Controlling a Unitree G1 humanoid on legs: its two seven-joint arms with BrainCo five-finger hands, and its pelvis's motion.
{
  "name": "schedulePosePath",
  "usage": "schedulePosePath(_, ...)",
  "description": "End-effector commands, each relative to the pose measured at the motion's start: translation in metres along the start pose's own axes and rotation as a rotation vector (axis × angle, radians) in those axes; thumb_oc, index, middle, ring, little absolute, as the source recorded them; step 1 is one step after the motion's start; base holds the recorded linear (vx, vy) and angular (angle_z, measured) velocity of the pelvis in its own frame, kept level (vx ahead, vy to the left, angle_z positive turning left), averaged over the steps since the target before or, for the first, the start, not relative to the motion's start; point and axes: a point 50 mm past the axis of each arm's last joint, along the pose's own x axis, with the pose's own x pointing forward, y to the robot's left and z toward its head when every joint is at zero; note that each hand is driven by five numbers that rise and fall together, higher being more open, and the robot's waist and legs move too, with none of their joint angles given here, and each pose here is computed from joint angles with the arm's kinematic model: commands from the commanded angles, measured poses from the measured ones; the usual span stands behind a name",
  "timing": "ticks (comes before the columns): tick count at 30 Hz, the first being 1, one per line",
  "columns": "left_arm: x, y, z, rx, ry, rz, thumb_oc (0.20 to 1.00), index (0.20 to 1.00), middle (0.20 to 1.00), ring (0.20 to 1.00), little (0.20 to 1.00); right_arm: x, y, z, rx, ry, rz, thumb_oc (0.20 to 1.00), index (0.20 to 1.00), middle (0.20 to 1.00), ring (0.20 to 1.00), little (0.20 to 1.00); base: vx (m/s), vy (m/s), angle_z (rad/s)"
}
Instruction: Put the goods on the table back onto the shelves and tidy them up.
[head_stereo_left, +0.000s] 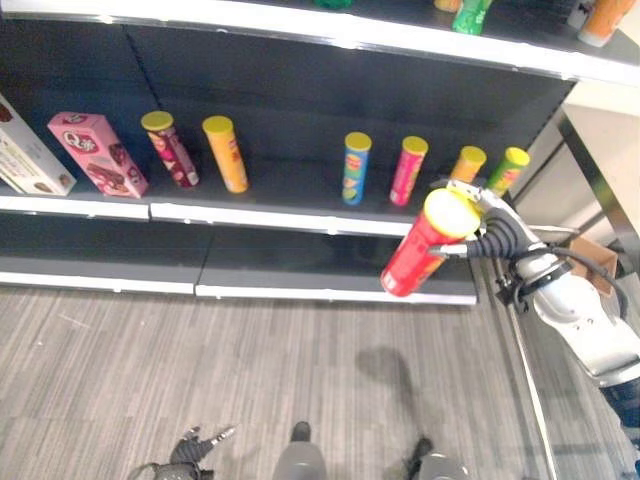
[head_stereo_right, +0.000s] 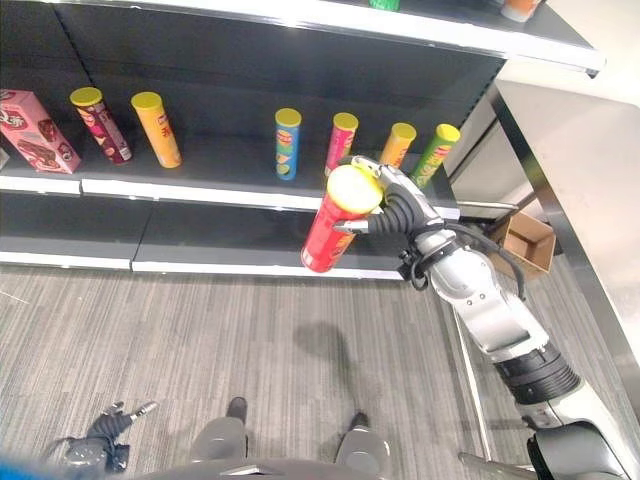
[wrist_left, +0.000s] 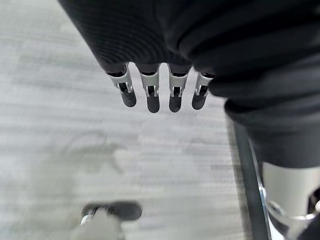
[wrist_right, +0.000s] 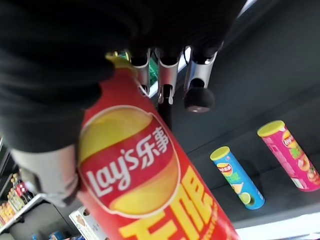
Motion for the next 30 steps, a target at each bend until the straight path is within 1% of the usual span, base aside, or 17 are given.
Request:
schedulePosePath(1,-0.006,-0.016,-0.022,-0.011,0.064,-0.049,1.0,1.0,1.0,1.0,1.0,0.015,-0.02,0.016,-0.063,-0.088,-0.07,0.2,0.2,0.2,0.2,0.2,-0.01,0.083,0.0)
schedulePosePath(5,-0.01,-0.023,-0.033,-0.092,0.094,-0.045,1.0,1.0,1.0,1.0,1.0,0.016,-0.012,0.011,-0.042,-0.066,-0.061,0.2,0.2,0.2,0.2,0.2,0.04,0.011,0.23)
schedulePosePath(9,-0.01,-0.03,-0.026,-0.137,0.064,-0.059,1.0,1.0,1.0,1.0,1.0,0.017,-0.011,0.005,-0.042,-0.033,-0.059,0.2,0.2,0.2,0.2,0.2,0.01,0.104,0.23)
schedulePosePath(15,-0.007,-0.025,-0.018,-0.151,0.05,-0.031,1.0,1.0,1.0,1.0,1.0,0.016,-0.015,-0.003,-0.028,0.006,-0.089,0.2,0.2,0.2,0.2,0.2,0.16,0.249,0.23)
schedulePosePath(16,-0.006,-0.021,-0.017,-0.137,0.047,-0.018,1.0,1.0,1.0,1.0,1.0,0.006,-0.017,-0.014,-0.015,0.056,-0.118,0.2,0.2,0.2,0.2,0.2,0.31,0.348,-0.01)
schedulePosePath(20,-0.007,-0.019,-0.023,-0.095,0.064,-0.018,1.0,1.0,1.0,1.0,1.0,-0.002,-0.011,-0.018,-0.013,0.087,-0.107,0.2,0.2,0.2,0.2,0.2,0.35,0.425,0.19)
schedulePosePath(22,-0.006,-0.017,-0.02,-0.084,0.061,-0.02,1.0,1.0,1.0,1.0,1.0,-0.005,-0.007,-0.018,-0.001,0.093,-0.102,0.2,0.2,0.2,0.2,0.2,0.29,0.387,-0.56)
schedulePosePath(23,-0.004,-0.01,-0.016,-0.049,0.052,-0.01,1.0,1.0,1.0,1.0,1.0,-0.006,-0.003,-0.019,0.01,0.104,-0.103,0.2,0.2,0.2,0.2,0.2,0.36,0.564,-0.33)
schedulePosePath(24,-0.003,-0.002,-0.013,-0.02,0.046,0.0,1.0,1.0,1.0,1.0,1.0,-0.003,0.0,-0.017,0.031,0.093,-0.106,0.2,0.2,0.2,0.2,0.2,0.36,0.565,0.17)
schedulePosePath(27,-0.001,0.003,-0.007,0.018,0.029,0.009,1.0,1.0,1.0,1.0,1.0,0.002,0.001,-0.014,0.055,0.074,-0.121,0.2,0.2,0.2,0.2,0.2,0.12,0.286,-0.21)
schedulePosePath(30,0.0,0.005,-0.003,0.046,0.019,0.017,1.0,1.0,1.0,1.0,1.0,0.012,-0.003,-0.008,0.039,0.045,-0.127,0.2,0.2,0.2,0.2,0.2,0.13,0.284,-0.04)
